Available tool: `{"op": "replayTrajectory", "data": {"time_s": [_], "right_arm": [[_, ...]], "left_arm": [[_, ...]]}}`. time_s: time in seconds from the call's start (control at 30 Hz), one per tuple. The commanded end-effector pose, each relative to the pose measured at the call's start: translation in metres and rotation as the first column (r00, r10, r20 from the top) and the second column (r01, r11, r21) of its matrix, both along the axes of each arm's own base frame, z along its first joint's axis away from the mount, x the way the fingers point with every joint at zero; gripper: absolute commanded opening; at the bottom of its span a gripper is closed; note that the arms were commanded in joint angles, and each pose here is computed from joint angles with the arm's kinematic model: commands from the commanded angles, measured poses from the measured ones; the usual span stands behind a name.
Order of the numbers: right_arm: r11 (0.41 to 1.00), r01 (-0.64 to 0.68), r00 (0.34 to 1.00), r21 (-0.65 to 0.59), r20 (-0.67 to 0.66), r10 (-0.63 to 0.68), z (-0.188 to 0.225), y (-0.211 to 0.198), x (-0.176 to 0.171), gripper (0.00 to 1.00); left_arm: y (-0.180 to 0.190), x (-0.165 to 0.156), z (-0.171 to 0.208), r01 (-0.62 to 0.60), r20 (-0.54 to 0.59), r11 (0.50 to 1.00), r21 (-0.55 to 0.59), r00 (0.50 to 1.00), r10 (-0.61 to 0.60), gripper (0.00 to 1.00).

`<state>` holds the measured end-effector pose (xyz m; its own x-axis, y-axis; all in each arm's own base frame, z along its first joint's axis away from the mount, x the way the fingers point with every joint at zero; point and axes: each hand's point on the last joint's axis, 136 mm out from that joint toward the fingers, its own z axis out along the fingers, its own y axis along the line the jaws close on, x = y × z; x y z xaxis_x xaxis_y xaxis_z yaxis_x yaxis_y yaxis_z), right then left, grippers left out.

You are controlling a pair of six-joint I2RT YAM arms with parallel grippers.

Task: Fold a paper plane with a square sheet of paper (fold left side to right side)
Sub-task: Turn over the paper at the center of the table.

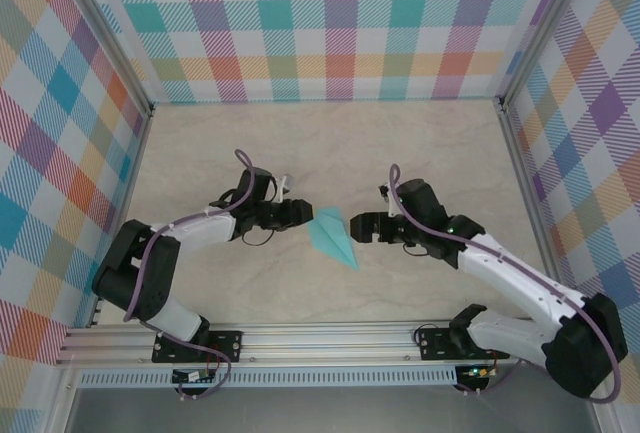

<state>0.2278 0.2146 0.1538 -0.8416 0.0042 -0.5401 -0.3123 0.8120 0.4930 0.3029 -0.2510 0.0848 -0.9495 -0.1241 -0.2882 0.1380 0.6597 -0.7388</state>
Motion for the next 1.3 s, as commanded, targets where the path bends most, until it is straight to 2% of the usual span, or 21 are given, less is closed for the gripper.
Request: {"op": "replayTrajectory", "data": {"time_s": [0.0,0.3,0.67,0.8,0.93,1.07,1.27], "right_arm": [[0.999,0.031,1.000,0.012,-0.004,-0.031,-0.002,-0.009,-0.010,1.00],[0.999,0.050,0.999,0.011,0.022,-0.050,0.009,-0.022,-0.019,1.00],[0.999,0.032,0.999,0.042,0.042,-0.033,0.021,-0.020,-0.023,1.00],[0.992,-0.003,1.000,0.125,0.014,0.001,0.025,-0.012,-0.024,1.00],[0.966,-0.014,0.999,0.259,-0.026,0.022,0.030,-0.006,-0.021,1.00],[0.941,-0.024,0.998,0.337,-0.041,0.041,0.034,-0.007,-0.018,1.00],[0.892,-0.050,0.995,0.449,-0.057,0.084,0.040,-0.006,-0.012,1.00]], "left_arm": [[-0.016,0.008,0.000,0.011,0.008,0.999,-0.051,1.000,-0.011,0.48],[-0.036,0.014,-0.026,0.042,-0.045,0.998,-0.036,0.998,-0.043,0.46],[-0.059,0.023,-0.037,0.070,-0.068,0.996,-0.059,0.995,-0.074,0.33],[-0.065,0.027,-0.029,0.075,-0.042,0.994,-0.081,0.996,-0.079,0.27],[-0.069,0.030,-0.021,0.079,-0.025,0.991,-0.105,0.996,-0.082,0.20],[-0.068,0.032,-0.008,0.075,0.003,0.991,-0.110,0.997,-0.075,0.14],[-0.065,0.031,0.039,0.076,0.091,0.989,-0.130,0.994,-0.064,0.04]]}}
